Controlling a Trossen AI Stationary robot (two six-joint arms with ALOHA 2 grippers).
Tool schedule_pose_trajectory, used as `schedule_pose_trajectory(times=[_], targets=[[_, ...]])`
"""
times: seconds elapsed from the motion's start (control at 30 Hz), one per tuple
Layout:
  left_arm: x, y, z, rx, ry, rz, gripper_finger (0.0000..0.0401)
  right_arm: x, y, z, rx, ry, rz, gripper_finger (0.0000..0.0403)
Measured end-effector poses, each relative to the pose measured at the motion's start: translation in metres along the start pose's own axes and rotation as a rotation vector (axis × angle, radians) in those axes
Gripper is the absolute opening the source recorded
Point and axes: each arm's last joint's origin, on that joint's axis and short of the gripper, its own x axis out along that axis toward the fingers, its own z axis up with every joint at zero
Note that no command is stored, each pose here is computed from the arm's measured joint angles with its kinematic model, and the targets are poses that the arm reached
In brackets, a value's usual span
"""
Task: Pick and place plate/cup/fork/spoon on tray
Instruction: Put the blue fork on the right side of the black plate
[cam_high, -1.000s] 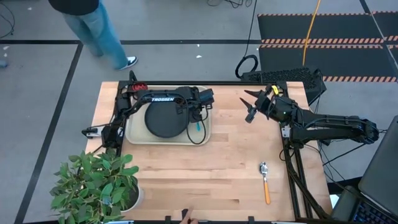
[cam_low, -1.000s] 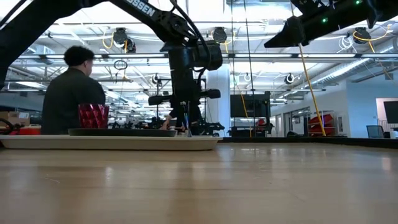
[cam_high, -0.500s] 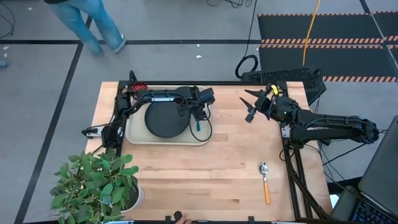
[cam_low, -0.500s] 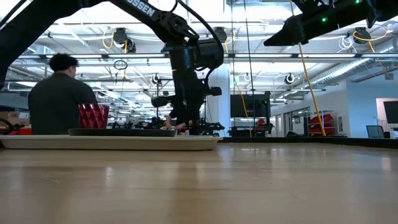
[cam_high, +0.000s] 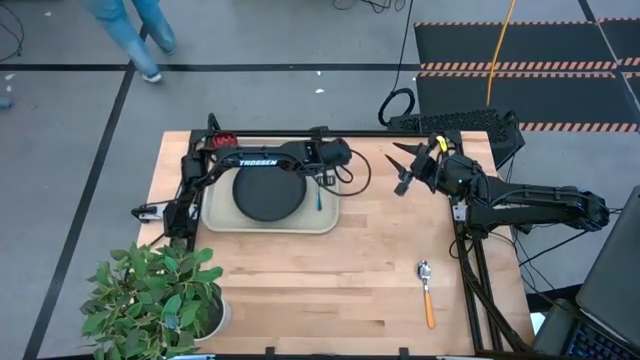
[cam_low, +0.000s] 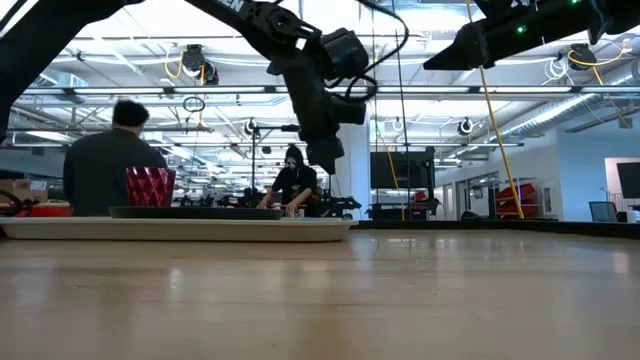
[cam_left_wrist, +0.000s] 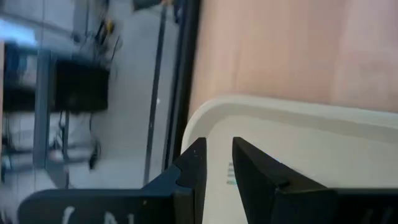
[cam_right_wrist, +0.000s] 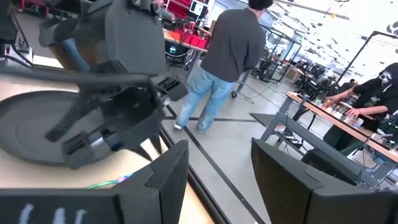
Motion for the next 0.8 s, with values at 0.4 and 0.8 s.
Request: schedule_pose_trajectory(times=[0.4, 0.8], targets=[[0.007, 0.016, -0.008, -0.153, 0.027, 0.018, 0.0081, 0.002, -0.006, -0.003, 0.005, 0.02, -0.036, 0.0171], [-0.01, -0.003, 0.009, -0.139, -0.225, -0.441, 0.0081, 0.007, -0.014, -0.01, 0.03, 0.051, -0.027, 0.0171]])
